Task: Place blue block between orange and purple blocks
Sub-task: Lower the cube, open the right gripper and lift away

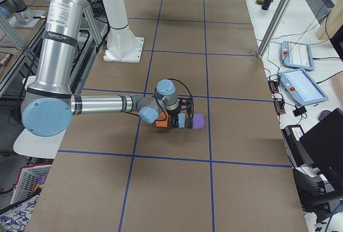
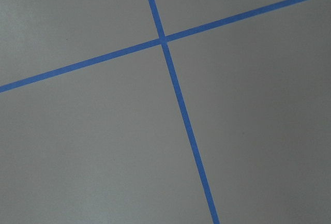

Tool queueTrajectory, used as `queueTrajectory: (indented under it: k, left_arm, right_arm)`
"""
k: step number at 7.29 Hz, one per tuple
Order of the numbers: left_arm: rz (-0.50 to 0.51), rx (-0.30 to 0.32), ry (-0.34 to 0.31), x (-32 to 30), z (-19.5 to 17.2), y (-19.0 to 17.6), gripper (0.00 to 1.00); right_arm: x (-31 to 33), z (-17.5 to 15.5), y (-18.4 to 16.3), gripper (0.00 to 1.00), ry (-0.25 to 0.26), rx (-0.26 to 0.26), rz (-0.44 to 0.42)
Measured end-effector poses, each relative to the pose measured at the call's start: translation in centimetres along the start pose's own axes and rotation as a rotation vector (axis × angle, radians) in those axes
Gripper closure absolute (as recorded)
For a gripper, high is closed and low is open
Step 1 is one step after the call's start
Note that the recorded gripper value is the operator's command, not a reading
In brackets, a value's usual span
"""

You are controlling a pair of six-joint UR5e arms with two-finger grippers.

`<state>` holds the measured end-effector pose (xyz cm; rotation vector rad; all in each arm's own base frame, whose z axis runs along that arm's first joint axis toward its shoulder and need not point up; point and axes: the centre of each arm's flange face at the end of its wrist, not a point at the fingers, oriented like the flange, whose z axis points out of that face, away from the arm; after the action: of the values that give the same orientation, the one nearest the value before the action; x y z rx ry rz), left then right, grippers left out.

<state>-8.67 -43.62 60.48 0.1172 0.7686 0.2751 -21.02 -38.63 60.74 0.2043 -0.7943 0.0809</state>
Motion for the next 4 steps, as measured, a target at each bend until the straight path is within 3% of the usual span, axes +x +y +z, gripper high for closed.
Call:
queueTrajectory:
  k: [3, 4]
  left_arm:
    - [0.003, 0.007, 0.002, 0.6, -0.4, 0.3, 0.0]
    - [0.003, 0.01, 0.011, 0.7, -0.4, 0.3, 0.0]
  right_arm:
    - [2.1, -4.4, -2.4, 0.0, -0.049, -0.016, -0.038]
    - [4.4, -6.5, -3.5, 0.0, -0.041, -0.023, -0.067]
